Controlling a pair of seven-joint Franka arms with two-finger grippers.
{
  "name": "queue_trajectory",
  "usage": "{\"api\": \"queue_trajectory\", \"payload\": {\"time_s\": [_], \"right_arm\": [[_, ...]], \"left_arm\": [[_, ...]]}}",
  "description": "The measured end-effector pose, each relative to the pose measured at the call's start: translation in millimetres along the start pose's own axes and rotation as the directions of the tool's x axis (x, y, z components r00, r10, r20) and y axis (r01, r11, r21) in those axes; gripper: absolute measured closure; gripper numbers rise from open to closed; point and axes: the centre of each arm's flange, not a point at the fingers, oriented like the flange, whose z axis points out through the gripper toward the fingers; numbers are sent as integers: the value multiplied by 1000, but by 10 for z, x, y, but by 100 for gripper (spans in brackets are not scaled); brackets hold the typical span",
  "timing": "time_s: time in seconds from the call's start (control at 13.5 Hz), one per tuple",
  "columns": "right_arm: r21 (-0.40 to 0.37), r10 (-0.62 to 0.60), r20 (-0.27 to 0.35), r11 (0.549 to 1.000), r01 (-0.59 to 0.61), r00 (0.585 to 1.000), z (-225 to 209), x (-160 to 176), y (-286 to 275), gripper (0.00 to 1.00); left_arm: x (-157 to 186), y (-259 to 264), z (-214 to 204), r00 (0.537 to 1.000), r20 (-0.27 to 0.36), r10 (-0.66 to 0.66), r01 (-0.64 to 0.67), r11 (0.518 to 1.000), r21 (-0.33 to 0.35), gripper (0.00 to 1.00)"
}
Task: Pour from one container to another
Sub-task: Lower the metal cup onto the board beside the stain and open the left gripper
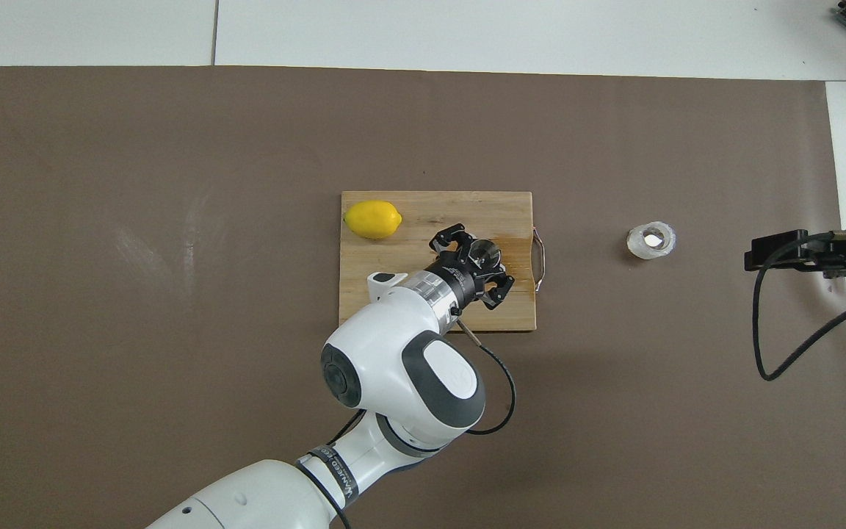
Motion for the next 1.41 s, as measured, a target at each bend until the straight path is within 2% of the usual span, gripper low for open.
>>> {"api": "queue_trajectory", "payload": {"time_s": [0.07, 0.15, 0.22, 0.3, 0.45, 0.74, 0.89, 1.04, 1.12, 1.19, 1.26, 1.34, 1.41], "right_arm": [[0, 0, 0, 1000, 0, 1000, 0, 0, 0, 0], [0, 0, 0, 1000, 0, 1000, 0, 0, 0, 0], [0, 0, 0, 1000, 0, 1000, 0, 0, 0, 0], [0, 0, 0, 1000, 0, 1000, 0, 0, 0, 0], [0, 0, 0, 1000, 0, 1000, 0, 0, 0, 0], [0, 0, 0, 1000, 0, 1000, 0, 0, 0, 0], [0, 0, 0, 1000, 0, 1000, 0, 0, 0, 0], [0, 0, 0, 1000, 0, 1000, 0, 0, 0, 0], [0, 0, 0, 1000, 0, 1000, 0, 0, 0, 0], [0, 0, 0, 1000, 0, 1000, 0, 0, 0, 0], [0, 0, 0, 1000, 0, 1000, 0, 0, 0, 0], [0, 0, 0, 1000, 0, 1000, 0, 0, 0, 0], [0, 0, 0, 1000, 0, 1000, 0, 0, 0, 0]], "left_arm": [[-1, 1, -1, 1000, 0, 0, 0, 1000, -1, 76], [-2, 2, -2, 1000, 0, 0, 0, 1000, -2, 70], [-2, 2, -2, 1000, 0, 0, 0, 1000, -2, 69], [-1, 3, -2, 1000, 0, 0, 0, 1000, -2, 63], [3, 3, 1, 1000, 0, 0, 0, 1000, -2, 58], [5, 4, 2, 1000, -1, 0, 0, 1000, -3, 58], [2, 4, 1, 1000, 0, 0, 0, 1000, -3, 53], [-3, 4, 1, 1000, 1, 1, -1, 1000, -4, 39], [-5, 4, 1, 1000, 1, 2, -2, 1000, -4, 39], [-8, 4, 0, 1000, 1, 4, -4, 1000, -4, 33], [-12, 4, 0, 1000, 2, 7, -7, 1000, -4, 31], [-18, 4, 0, 1000, 3, 11, -11, 1000, -4, 23], [-22, 4, -1, 1000, 4, 13, -13, 1000, -4, 11]]}}
